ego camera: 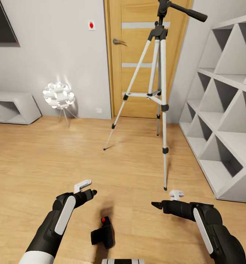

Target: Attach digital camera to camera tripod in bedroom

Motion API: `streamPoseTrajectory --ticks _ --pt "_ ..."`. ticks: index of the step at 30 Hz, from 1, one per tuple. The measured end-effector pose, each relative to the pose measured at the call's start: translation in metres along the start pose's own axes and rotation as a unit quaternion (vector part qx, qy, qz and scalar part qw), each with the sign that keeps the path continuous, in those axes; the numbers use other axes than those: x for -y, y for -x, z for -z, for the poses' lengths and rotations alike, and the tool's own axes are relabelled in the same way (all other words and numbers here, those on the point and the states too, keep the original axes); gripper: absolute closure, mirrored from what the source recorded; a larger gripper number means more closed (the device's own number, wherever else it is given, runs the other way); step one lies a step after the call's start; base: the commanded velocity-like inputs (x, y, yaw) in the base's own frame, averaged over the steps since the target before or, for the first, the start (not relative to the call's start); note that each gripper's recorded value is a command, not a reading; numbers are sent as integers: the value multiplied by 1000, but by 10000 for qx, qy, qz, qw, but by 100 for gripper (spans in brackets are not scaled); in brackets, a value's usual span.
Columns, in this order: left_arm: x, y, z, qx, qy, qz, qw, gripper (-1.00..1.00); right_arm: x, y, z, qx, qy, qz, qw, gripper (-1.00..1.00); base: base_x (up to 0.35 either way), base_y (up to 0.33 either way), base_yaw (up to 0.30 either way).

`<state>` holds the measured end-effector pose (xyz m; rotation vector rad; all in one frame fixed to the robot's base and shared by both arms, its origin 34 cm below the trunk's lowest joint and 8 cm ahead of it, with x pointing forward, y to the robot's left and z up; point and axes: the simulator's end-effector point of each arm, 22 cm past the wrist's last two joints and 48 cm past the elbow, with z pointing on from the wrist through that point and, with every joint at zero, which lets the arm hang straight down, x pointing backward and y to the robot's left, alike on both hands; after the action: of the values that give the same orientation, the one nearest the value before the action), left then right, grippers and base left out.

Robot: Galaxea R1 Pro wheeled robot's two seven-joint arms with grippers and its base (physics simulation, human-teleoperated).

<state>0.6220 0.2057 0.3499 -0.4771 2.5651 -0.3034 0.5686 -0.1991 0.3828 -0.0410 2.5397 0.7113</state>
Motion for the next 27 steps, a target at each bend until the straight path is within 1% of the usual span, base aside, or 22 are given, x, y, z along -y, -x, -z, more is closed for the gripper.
streamPoseTrajectory --ticks 27 --pt "-24 -43 -41 -504 219 60 9985 -100 25 -42 -34 -493 -60 -287 9984 -100 0 0 0"
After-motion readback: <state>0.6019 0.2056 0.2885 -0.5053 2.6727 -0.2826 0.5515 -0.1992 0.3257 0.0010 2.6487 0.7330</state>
